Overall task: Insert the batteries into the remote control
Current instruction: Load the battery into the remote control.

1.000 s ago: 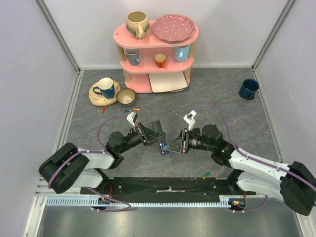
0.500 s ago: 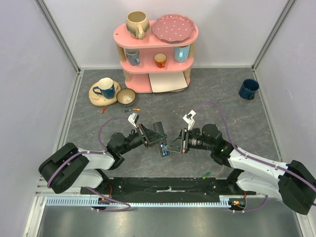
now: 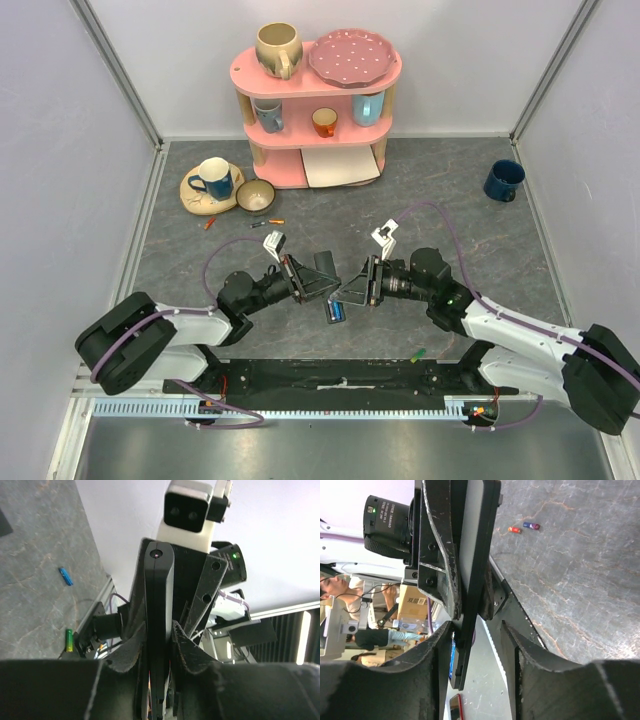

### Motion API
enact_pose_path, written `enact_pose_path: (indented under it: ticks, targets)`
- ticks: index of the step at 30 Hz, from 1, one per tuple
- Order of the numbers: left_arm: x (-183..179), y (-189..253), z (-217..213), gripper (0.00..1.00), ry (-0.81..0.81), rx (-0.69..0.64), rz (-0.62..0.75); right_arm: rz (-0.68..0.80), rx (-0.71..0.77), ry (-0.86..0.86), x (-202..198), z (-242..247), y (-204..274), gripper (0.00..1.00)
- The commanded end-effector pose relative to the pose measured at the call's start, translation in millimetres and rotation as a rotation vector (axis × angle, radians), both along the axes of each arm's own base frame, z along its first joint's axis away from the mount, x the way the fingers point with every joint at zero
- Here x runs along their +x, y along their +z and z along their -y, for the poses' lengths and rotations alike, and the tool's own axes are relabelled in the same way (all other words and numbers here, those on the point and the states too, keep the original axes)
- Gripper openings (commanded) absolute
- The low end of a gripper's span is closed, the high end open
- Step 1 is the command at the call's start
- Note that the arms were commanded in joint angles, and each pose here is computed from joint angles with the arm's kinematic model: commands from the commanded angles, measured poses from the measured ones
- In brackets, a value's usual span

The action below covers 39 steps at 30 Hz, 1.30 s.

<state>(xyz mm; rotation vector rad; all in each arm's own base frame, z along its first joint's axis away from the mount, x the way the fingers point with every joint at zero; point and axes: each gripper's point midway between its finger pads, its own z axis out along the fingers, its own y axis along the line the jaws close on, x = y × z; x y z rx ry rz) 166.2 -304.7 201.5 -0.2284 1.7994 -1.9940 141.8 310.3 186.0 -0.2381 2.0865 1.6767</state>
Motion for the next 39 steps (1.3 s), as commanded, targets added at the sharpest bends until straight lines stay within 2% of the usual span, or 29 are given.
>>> enact_pose_path:
  ticks: [1,6,17,22,26,29,31,32,35,37,39]
  targets:
    - [-15.9,35.6,2.0,0.02,-0.058,-0.072,0.139,0.104,0.040,-0.032,12.6,-1.0,28.3,0.53]
    - [-13.9,35.8,3.8,0.02,-0.053,-0.053,0.153,0.121,0.032,-0.020,10.1,0.0,31.2,0.56]
    - [-8.0,32.2,6.5,0.02,-0.036,-0.030,0.144,0.117,0.024,0.114,-7.0,-9.6,27.5,0.54]
    - [-4.6,34.2,9.3,0.02,-0.032,-0.027,0.148,0.102,0.005,0.127,-10.0,-9.1,18.3,0.50]
    - [-1.9,36.2,10.7,0.02,-0.026,-0.028,0.152,0.080,-0.011,0.133,-11.2,-8.9,10.3,0.39]
    - [-1.8,38.3,11.1,0.02,-0.027,-0.033,0.157,0.080,-0.013,0.129,-10.7,-8.7,9.1,0.38]
    - [-1.0,37.5,10.9,0.02,-0.022,-0.030,0.156,0.086,-0.010,0.129,-10.8,-8.6,11.1,0.40]
    - [-0.7,37.1,10.9,0.02,-0.020,-0.028,0.157,0.093,-0.003,0.128,-10.3,-9.0,14.6,0.49]
    - [3.1,32.0,11.1,0.02,-0.005,-0.006,0.154,0.138,-0.013,0.123,-7.4,-8.1,27.6,0.62]
    - [10.0,22.0,10.6,0.02,0.021,0.032,0.135,0.144,-0.088,0.109,-5.0,-2.2,25.1,0.66]
    - [23.0,17.0,8.1,0.02,0.072,0.059,0.127,0.231,-0.112,0.113,-0.2,-0.3,42.4,0.69]
